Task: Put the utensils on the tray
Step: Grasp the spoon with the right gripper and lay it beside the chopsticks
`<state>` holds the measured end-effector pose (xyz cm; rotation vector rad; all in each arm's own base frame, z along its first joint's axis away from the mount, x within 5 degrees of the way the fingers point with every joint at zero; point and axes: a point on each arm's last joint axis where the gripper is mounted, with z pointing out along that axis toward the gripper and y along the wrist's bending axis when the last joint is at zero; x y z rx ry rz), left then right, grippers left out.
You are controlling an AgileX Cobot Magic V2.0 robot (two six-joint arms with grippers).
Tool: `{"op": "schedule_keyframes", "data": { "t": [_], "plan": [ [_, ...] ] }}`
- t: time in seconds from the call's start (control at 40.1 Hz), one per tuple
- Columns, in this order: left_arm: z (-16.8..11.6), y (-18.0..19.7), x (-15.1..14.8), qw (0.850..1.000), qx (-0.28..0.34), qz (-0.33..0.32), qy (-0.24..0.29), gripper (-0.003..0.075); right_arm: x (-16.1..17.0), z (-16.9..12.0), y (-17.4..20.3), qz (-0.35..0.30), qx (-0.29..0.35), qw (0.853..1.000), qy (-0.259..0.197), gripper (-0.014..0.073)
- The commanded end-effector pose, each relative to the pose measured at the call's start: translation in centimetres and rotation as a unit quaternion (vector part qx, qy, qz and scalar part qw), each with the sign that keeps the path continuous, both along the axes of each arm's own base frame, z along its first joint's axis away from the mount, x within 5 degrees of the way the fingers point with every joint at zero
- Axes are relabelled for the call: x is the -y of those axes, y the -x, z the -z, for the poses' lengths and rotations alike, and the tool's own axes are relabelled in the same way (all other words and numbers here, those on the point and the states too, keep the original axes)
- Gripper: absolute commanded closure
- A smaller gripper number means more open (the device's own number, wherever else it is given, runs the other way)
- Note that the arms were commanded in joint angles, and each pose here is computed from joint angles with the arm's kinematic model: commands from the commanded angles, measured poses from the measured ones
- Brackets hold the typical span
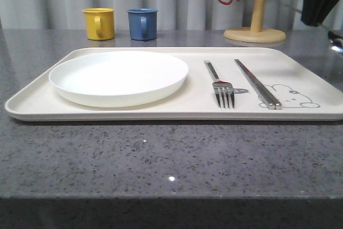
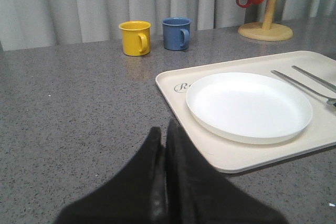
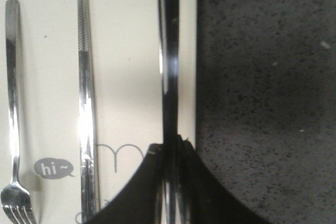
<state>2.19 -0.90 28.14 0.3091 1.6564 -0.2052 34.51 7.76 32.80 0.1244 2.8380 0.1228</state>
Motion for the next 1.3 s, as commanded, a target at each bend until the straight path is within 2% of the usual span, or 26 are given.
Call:
{"op": "schedule_keyframes", "data": {
  "t": [0.0,0.225,0.574,0.649,0.848,0.923,1.048,1.273],
  "plan": [
    [-1.5,0.1,0.0,0.999,0.045,0.000,0.023,0.0738,-0.2,-0.6,0.7,0.004,-0.025,1.000,0.006,0.0660],
    [-1.5,0.1,0.0,0.999,0.045,0.000,0.023,0.0738,-0.7,2.1,-0.8,0.004,-0.065,0.998,0.005,0.0660],
    [-1.5,0.1,0.0,0.999,0.045,0.000,0.023,0.0738,-1.1,4.1,-2.0,0.006,-0.078,0.997,0.001,0.0657],
    [-1.5,0.1,0.0,0.999,0.045,0.000,0.023,0.0738,-1.1,4.1,-2.0,0.008,-0.078,0.997,0.000,0.0609],
    [-1.5,0.1,0.0,0.999,0.045,0.000,0.023,0.0738,-1.1,4.1,-2.0,0.008,-0.077,0.997,-0.004,0.0402],
    [-1.5,0.1,0.0,0.999,0.045,0.000,0.023,0.0738,-1.2,3.8,-1.9,0.008,-0.073,0.997,-0.006,0.0356],
    [-1.5,0.1,0.0,0.999,0.045,0.000,0.023,0.0738,-1.1,2.5,-1.5,0.008,-0.048,0.999,-0.012,0.0333],
    [-1.5,0.1,0.0,0.999,0.045,0.000,0.023,0.0738,-0.5,-2.7,0.9,-0.001,0.049,0.998,-0.030,0.0341]
  ]
}}
